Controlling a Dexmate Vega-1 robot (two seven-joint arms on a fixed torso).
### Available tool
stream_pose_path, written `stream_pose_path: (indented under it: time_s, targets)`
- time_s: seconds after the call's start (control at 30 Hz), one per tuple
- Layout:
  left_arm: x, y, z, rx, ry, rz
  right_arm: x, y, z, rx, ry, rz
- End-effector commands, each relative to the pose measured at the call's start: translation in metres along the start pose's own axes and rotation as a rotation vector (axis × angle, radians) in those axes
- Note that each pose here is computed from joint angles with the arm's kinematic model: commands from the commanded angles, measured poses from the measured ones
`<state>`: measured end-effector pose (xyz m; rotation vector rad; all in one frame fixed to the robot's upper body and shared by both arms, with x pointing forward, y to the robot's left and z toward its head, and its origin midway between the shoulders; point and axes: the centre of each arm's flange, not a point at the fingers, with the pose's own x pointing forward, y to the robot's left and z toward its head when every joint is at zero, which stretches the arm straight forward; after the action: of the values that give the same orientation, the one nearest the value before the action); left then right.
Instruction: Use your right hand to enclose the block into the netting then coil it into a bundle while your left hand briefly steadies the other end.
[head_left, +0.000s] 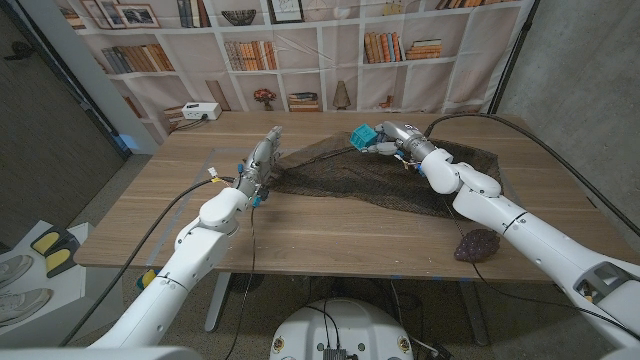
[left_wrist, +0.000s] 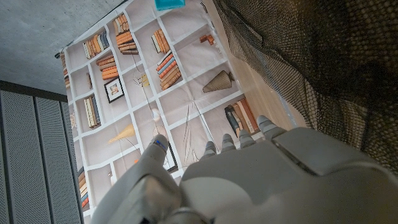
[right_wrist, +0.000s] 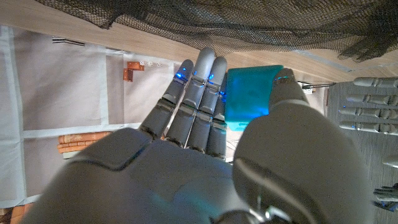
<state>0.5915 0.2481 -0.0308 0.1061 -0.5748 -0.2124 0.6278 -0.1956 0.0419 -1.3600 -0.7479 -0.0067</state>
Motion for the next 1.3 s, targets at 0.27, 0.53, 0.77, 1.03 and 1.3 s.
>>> stream_pose_path:
  time_s: [0.27,0.53,0.77,1.03,1.3]
  targets:
    - [-0.001,0.005,0.001,-0.007,0.005,-0.015,-0.002,0.011,-0.014,-0.234,0.083,0.106]
    - [-0.003,0.006,0.001,-0.005,0.009,-0.016,-0.001,0.017,-0.022,-0.28,0.122,0.144]
    - [-0.004,0.008,0.002,-0.004,0.01,-0.013,0.0,0.023,-0.032,-0.292,0.16,0.181]
    - [-0.004,0.008,0.001,-0.002,0.015,-0.012,-0.002,0.03,-0.041,-0.296,0.198,0.212]
    - [0.0,0.006,0.001,-0.003,0.018,-0.018,-0.001,0.033,-0.049,-0.276,0.217,0.28]
